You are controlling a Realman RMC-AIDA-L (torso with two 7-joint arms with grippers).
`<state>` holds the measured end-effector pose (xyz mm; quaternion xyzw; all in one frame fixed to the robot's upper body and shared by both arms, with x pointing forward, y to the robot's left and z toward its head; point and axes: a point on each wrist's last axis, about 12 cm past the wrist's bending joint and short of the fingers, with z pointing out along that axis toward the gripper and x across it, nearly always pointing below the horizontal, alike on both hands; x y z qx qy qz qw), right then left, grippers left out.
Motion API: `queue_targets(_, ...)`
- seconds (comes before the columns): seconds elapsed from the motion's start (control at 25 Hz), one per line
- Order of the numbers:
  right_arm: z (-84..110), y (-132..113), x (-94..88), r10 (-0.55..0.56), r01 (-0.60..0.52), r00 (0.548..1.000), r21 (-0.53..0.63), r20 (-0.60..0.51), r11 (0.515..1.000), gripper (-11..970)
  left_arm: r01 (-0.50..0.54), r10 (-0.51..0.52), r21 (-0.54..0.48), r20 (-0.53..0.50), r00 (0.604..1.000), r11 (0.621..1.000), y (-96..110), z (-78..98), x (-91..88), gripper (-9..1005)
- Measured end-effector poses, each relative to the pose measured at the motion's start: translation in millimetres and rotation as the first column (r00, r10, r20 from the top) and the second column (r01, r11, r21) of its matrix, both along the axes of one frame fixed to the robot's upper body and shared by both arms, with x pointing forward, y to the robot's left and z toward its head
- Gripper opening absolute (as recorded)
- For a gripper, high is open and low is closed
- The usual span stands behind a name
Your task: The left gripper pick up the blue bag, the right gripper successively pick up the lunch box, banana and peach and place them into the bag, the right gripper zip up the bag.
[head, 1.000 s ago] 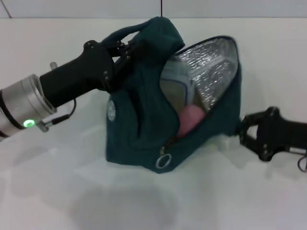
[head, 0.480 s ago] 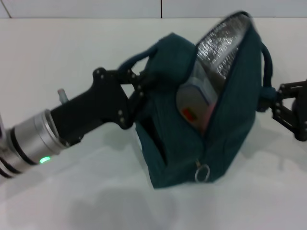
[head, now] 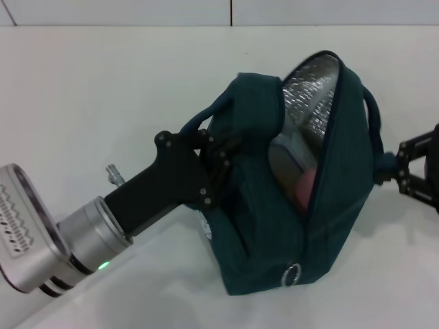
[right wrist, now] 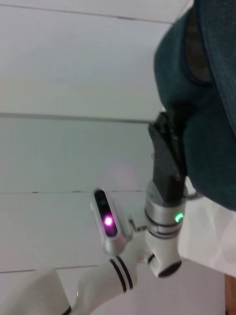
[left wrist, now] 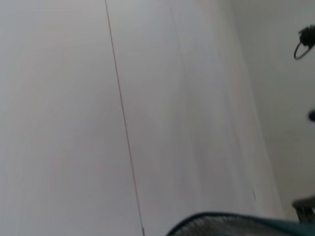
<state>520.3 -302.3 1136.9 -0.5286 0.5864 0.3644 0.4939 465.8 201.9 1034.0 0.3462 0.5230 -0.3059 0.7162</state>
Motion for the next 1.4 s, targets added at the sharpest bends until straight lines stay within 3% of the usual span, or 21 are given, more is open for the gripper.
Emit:
queue_targets(0.28, 17.6, -1.1, 8.1, -0.036, 0.035, 0.999, 0.025, 0.003, 0.999, 139, -0.006, 0.006, 0.014, -0.010, 1.000, 1.000, -8.1, -2.5, 0.6, 58)
queue_targets(0.68, 7.9, -11.9, -4.4, -0.056, 0.056, 0.998, 0.004, -0.036, 0.998, 212, -0.027, 0.027, 0.022, -0.028, 0.999, 0.999, -10.2, -4.6, 2.7, 57)
queue_targets(0.88, 2.6, -32.2, -25.5, -0.134, 0.131, 0.990, 0.079, 0.035, 0.988, 415, -0.030, 0.031, 0.026, -0.036, 0.999, 0.999, -10.7, -5.9, 2.2, 57)
queue_targets(1.12, -2.5, -50.4, -48.3, -0.145, 0.139, 0.986, 0.068, 0.079, 0.988, 568, -0.028, 0.029, 0.019, -0.033, 0.999, 0.999, -12.9, -4.3, 4.2, 56)
queue_targets(1.2, -2.2, -54.1, -51.1, -0.148, 0.142, 0.986, 0.074, 0.076, 0.987, 569, -0.030, 0.031, 0.022, -0.034, 0.999, 0.999, -12.5, -4.5, 4.3, 56)
queue_targets(1.4, -5.7, -46.7, -65.2, 0.046, -0.045, 0.999, 0.044, -0.012, 0.998, 566, -0.019, 0.020, 0.025, -0.030, 0.999, 1.000, -16.6, -3.0, 7.8, 55)
